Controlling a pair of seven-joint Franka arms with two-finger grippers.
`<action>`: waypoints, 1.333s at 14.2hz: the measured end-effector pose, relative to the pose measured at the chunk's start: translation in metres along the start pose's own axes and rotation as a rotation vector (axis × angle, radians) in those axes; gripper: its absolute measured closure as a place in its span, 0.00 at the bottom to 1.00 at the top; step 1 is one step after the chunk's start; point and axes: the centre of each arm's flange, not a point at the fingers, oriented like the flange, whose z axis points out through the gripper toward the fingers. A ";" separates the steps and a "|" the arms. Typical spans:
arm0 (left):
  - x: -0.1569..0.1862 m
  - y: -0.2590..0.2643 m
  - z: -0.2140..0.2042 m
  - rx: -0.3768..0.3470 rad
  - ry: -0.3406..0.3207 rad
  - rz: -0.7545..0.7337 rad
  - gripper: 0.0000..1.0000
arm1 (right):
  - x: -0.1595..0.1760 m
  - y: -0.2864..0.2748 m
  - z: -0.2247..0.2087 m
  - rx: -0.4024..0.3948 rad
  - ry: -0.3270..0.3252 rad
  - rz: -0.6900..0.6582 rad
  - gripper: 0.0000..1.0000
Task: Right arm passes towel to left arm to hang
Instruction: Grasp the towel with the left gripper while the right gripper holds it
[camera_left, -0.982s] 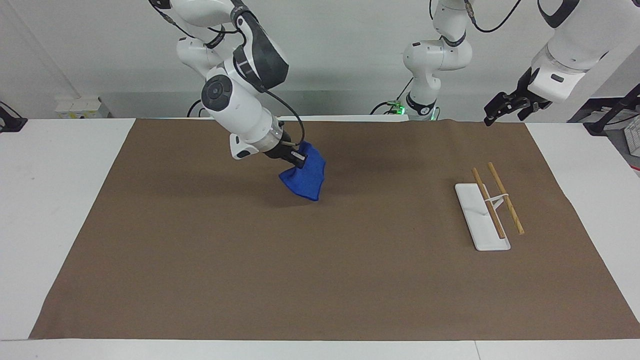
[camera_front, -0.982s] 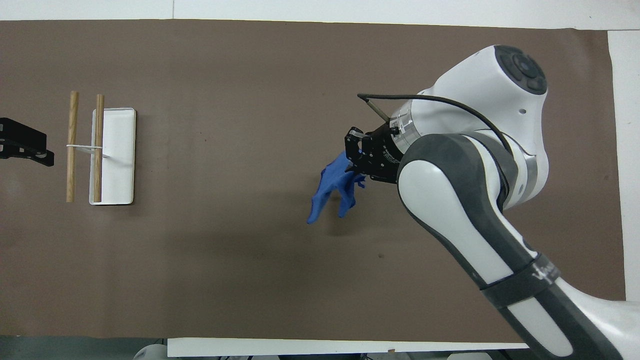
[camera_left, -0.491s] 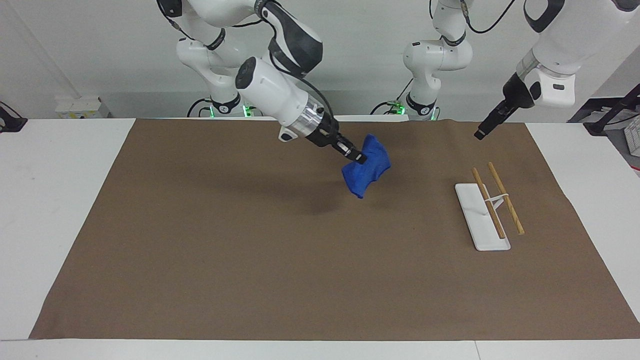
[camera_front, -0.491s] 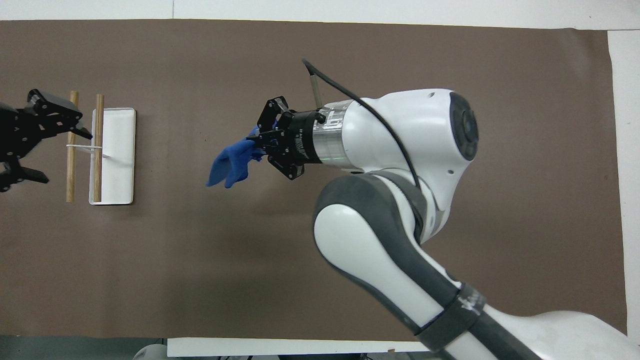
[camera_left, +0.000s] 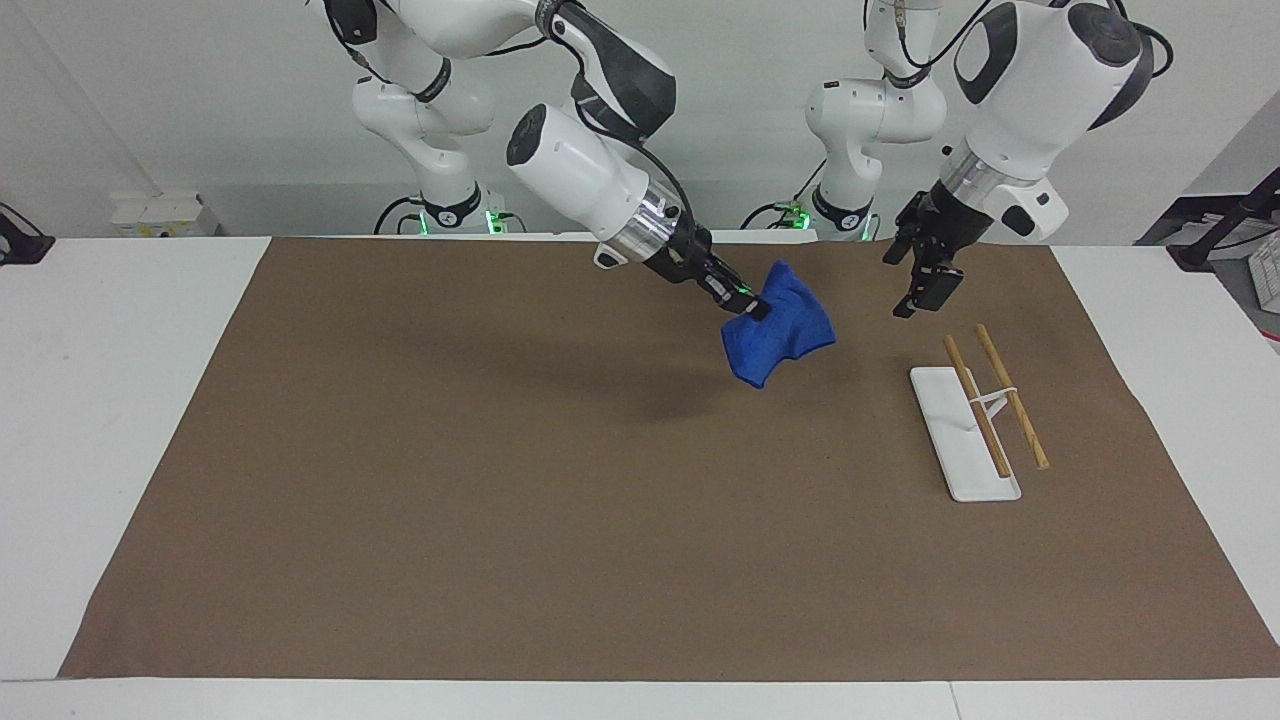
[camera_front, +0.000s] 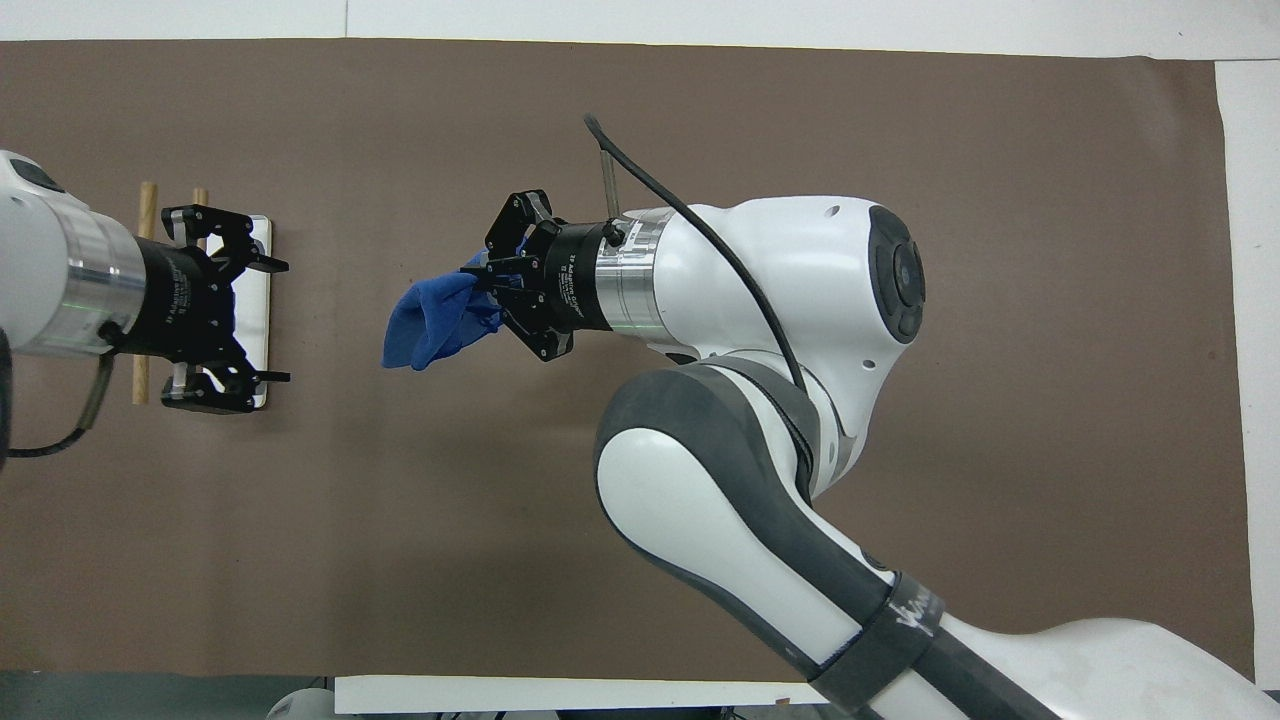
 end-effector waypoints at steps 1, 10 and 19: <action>-0.009 -0.006 0.006 -0.024 -0.010 -0.059 0.00 | -0.001 0.000 0.000 -0.001 -0.001 0.000 0.94; -0.036 -0.028 0.074 -0.093 -0.050 -0.174 0.09 | -0.010 0.000 0.000 0.001 -0.013 -0.010 0.94; -0.035 -0.023 0.076 -0.112 -0.060 -0.173 0.98 | -0.010 0.000 0.000 -0.001 -0.014 -0.011 0.94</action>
